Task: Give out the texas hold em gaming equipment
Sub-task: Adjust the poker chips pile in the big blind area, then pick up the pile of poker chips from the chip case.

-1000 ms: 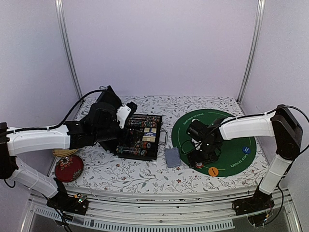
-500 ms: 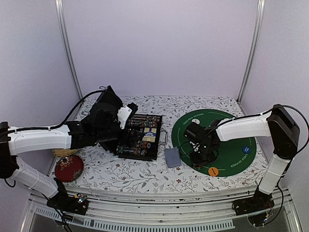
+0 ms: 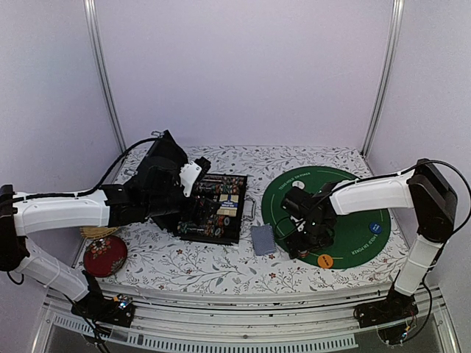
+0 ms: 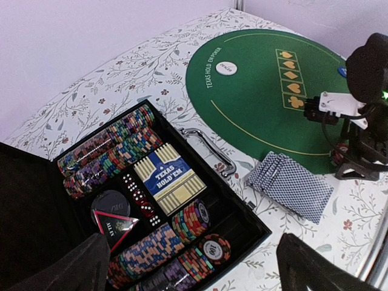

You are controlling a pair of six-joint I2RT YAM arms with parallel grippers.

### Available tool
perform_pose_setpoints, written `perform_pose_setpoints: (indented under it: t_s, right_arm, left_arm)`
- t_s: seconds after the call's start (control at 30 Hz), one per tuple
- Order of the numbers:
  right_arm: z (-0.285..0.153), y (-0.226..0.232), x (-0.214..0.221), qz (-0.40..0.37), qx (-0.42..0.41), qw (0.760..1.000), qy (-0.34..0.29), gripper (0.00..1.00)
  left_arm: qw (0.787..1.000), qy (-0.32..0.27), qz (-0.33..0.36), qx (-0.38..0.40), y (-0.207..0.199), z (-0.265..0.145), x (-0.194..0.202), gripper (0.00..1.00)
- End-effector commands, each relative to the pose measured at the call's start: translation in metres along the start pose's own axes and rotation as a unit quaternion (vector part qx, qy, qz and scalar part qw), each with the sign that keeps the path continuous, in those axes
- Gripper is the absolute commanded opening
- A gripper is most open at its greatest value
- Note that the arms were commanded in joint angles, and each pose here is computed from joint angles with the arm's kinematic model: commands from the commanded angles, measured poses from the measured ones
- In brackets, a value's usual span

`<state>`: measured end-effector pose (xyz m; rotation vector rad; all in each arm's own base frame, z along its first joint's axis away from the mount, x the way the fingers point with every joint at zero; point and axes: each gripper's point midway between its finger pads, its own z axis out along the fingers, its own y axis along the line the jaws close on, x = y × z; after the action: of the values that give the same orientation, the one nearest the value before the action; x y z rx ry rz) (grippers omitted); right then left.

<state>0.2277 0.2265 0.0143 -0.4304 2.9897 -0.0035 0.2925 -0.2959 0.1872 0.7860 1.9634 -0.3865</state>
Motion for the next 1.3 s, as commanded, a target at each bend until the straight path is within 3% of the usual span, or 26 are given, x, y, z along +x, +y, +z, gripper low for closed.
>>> perform_pose_setpoints:
  t_s: [0.0, 0.23, 0.37, 0.67, 0.93, 1.27]
  right_arm:
    - [-0.023, -0.009, -0.010, -0.017, 0.027, 0.999, -0.012, 0.99]
    - [-0.122, -0.015, -0.074, -0.028, -0.023, 0.989, -0.146, 0.99]
    - [-0.146, -0.020, -0.100, -0.020, -0.043, 0.977, -0.210, 0.99]
    - [-0.114, -0.020, -0.107, -0.048, -0.026, 0.978, -0.199, 0.99]
    - [-0.089, -0.025, -0.104, -0.060, -0.022, 0.981, -0.181, 0.99]
    - [-0.079, -0.019, -0.105, -0.067, -0.035, 0.983, -0.170, 0.99]
  left_arm:
    - [1.000, 0.004, 0.000, 0.000, 0.003, 0.003, -0.005, 0.98]
    - [0.996, 0.076, -0.043, 0.000, 0.013, 0.020, 0.005, 0.97]
    - [0.987, 0.124, -0.097, -0.008, 0.012, 0.046, 0.006, 0.81]
    - [0.971, 0.172, -0.130, -0.105, 0.018, 0.085, 0.045, 0.64]
    - [0.968, 0.198, -0.121, -0.097, 0.000, 0.112, 0.063, 0.50]
    - [0.960, 0.234, -0.111, -0.104, -0.006, 0.116, 0.089, 0.49]
